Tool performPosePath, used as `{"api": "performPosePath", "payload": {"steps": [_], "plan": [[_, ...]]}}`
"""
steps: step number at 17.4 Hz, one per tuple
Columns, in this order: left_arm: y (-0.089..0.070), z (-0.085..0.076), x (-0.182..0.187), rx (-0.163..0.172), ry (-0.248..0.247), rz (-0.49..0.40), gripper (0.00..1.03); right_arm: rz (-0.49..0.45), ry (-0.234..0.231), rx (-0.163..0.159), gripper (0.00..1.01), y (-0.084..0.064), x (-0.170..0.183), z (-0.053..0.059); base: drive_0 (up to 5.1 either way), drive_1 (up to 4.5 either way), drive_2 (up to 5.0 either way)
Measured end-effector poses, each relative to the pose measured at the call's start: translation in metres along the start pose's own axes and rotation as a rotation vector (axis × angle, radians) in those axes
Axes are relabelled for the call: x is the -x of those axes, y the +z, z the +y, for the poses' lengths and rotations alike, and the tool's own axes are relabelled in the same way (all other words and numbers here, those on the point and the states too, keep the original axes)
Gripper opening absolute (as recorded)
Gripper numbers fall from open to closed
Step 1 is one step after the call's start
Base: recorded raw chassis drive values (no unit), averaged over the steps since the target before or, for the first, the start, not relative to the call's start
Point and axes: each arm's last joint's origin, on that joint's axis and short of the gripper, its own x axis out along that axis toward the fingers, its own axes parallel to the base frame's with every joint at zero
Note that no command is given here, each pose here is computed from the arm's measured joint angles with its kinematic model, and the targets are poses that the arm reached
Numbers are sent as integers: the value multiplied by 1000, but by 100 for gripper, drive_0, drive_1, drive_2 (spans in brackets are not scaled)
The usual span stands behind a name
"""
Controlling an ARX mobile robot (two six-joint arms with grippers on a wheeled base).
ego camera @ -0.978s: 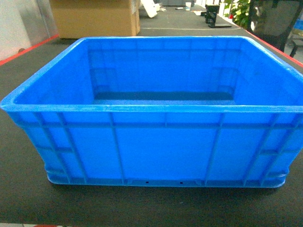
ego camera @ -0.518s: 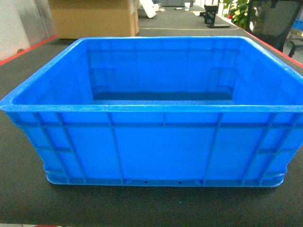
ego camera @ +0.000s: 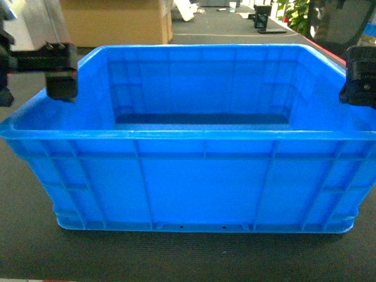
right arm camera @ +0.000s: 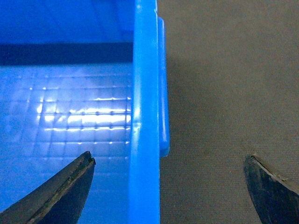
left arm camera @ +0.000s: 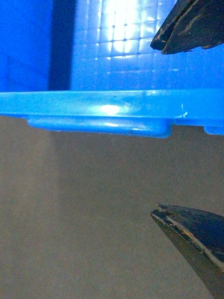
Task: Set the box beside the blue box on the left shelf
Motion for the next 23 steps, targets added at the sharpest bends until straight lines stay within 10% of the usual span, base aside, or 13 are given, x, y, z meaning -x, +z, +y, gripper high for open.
{"api": "performPosePath", "payload": {"steps": [5, 13, 18, 23], "plan": [[-7, -9, -16, -43, 28, 87, 93, 21, -7, 12, 93, -6, -11, 5, 0, 0, 0], [-7, -9, -13, -26, 1, 156, 16, 33, 10, 35, 14, -13, -9, 9, 0, 0, 0], [-13, -12, 12, -11, 2, 108, 8, 10, 18, -8, 10, -24, 10, 8, 0, 0, 0], [-23, -22, 83, -4, 27, -143, 8, -184, -2, -37, 10, -29, 69, 3, 0, 0, 0]]}}
